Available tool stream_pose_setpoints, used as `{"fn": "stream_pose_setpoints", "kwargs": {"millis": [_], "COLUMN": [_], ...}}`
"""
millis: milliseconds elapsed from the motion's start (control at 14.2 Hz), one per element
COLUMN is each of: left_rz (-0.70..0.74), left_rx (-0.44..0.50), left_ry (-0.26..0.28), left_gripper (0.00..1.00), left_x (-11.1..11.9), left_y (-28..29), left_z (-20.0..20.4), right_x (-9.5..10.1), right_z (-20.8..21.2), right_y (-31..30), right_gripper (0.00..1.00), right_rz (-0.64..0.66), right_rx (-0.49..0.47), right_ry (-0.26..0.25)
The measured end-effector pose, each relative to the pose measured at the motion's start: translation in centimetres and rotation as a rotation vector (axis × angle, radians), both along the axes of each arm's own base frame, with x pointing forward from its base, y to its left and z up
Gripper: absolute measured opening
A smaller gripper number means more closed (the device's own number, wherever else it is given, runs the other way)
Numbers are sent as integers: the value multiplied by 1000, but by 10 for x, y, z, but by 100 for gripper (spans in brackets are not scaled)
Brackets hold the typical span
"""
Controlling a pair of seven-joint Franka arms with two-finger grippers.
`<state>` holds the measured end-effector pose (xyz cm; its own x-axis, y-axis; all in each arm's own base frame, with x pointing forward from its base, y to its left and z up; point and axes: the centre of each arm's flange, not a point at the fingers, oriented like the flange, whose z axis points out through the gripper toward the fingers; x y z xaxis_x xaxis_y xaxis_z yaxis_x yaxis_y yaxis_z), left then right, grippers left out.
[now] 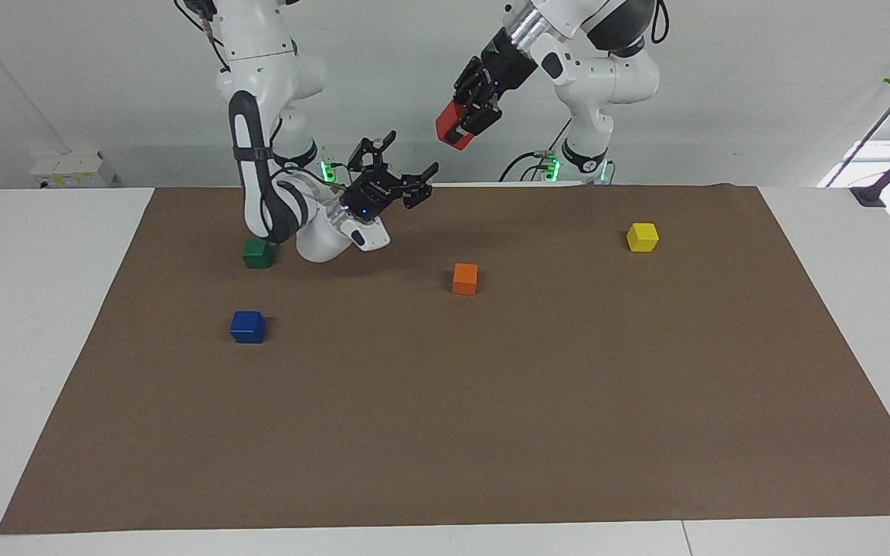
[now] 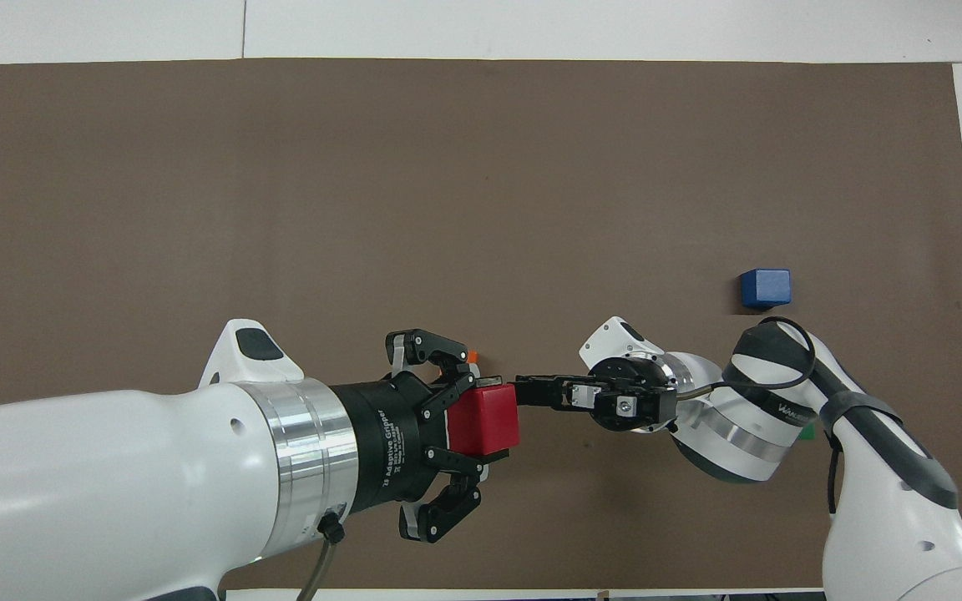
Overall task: Transfer red block to right arm and stack on blue block
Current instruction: 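Close the right gripper on the red cube held by the left gripper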
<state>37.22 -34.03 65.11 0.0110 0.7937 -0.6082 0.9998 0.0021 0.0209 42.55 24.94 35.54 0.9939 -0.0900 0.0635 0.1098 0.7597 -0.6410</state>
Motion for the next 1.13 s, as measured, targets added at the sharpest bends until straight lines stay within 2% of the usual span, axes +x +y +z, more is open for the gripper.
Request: {"fn": "stream_pose_setpoints", "kwargs": {"millis": [705,1129], "left_rz": [-10,-15], "left_rx": [17,17], "left_ry": [0,-6], "left_gripper": [54,54], "left_x": [-8,-9], "left_y": [0,0], "left_z": [-8,-8], "right_x": [-9,-17], "right_z": [19,18], "right_y": [64,78], "right_gripper": [100,100], "right_rz": [-34,-8], "right_rx": [54,43], "right_ry": [10,16]}}
